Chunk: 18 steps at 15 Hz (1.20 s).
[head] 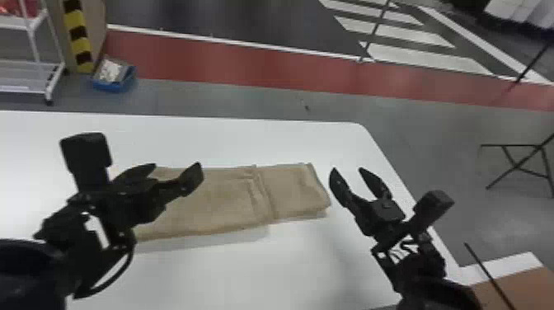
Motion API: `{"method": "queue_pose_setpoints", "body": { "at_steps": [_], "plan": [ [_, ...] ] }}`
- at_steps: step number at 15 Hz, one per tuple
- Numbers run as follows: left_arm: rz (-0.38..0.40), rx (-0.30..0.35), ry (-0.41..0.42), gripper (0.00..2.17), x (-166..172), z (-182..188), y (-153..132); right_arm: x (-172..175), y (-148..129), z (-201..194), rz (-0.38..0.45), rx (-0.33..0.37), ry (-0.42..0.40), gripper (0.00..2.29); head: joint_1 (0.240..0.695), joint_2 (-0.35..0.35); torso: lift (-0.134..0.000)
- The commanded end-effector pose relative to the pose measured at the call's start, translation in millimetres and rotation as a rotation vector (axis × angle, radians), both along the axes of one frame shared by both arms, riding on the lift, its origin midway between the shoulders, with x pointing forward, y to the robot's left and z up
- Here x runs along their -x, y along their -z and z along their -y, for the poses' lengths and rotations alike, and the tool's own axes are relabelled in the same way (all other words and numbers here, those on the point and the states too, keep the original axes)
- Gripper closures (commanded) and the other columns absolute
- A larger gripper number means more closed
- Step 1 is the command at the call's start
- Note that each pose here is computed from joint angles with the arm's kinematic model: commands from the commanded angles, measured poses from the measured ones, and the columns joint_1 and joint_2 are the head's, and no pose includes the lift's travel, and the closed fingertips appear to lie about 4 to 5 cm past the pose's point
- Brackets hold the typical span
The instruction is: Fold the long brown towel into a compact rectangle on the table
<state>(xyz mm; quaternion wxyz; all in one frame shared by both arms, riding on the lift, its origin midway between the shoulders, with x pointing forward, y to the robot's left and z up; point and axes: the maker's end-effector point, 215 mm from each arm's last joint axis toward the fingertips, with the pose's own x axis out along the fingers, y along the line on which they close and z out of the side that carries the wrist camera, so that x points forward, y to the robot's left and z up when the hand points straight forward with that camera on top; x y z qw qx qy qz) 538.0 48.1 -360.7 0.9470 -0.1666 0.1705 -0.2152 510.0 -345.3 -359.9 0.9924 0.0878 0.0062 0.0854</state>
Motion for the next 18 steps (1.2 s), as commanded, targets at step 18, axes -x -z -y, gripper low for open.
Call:
{"method": "queue_pose_setpoints", "body": {
  "at_steps": [18],
  "plan": [
    [0.041,-0.014,-0.1,0.04,20.7,-117.7,-5.6,-40.2,73.8,-163.3,-0.352,0.076,-0.193,0.41,0.695,-0.033,-0.124]
  ]
}}
